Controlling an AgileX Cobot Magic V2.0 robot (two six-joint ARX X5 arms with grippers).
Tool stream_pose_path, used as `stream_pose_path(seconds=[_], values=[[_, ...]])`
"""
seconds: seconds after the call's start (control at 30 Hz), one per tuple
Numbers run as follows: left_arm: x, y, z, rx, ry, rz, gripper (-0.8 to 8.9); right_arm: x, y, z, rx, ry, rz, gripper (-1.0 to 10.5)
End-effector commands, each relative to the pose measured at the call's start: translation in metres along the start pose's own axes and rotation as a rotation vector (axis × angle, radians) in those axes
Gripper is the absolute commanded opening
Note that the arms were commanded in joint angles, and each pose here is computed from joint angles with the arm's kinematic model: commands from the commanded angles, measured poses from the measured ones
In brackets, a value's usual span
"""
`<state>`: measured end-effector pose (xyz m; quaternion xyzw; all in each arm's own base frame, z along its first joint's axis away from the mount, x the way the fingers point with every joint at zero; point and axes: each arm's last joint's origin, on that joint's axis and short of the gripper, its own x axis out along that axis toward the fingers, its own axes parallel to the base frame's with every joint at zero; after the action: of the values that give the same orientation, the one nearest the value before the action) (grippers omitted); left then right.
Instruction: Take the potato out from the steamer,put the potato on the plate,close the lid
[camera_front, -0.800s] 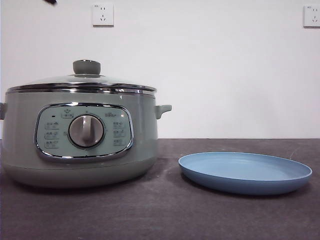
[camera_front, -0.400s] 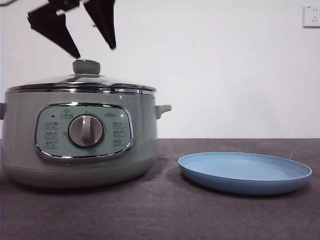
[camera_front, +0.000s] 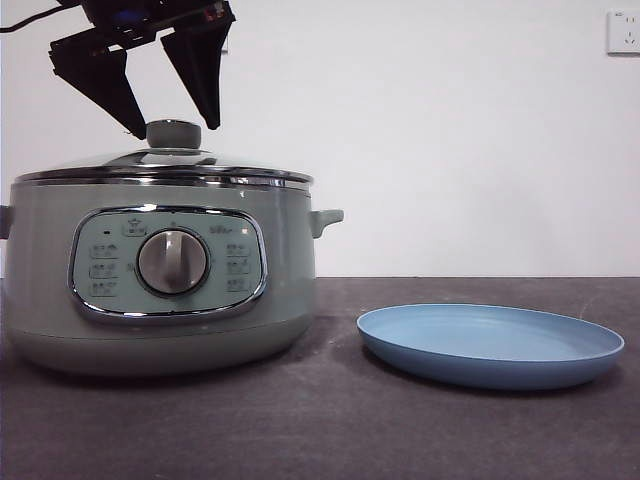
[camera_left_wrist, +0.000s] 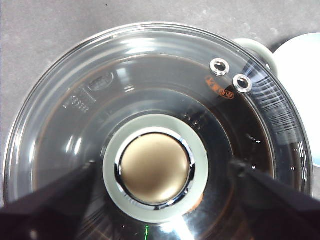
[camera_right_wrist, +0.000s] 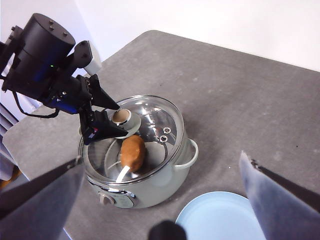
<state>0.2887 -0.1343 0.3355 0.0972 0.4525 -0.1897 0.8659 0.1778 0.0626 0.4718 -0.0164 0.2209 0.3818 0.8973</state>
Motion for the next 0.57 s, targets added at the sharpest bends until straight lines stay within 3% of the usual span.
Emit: stream_pose_path(seconds=[0.03,0.17,0.33,0.47,0.57], values=[[-0.0001,-0.0011,0.0016,0.015,-0.011,-0.002,3.69,-0.0006,0.0007,0.0007,-0.01,-0.003,-0.002,6.0],[-0.0001,-0.0006,0.0018,0.014,-0.012,-0.001,3.5,-0.0005,0.0006,0.0006,-0.009,-0.002,-0.002,6.0],[-0.0001,-0.0007,0.0001,0.041,0.005,-0.003,0.86,-0.0006,0.0007,0.0007,-0.009,-0.002,-0.002,6.0],[-0.0001,-0.0007,-0.0007,0.041,0.013,-0.003,0.0,-0.0018,0.0014,0.0007,-0.008,-0.005,-0.002,5.9],[-0.0001,-0.0004,-0.0007,0.04,0.013,-0.002,-0.09,-0.0041,0.0027,0.0004,-0.009,-0.008,-0.002,5.9]])
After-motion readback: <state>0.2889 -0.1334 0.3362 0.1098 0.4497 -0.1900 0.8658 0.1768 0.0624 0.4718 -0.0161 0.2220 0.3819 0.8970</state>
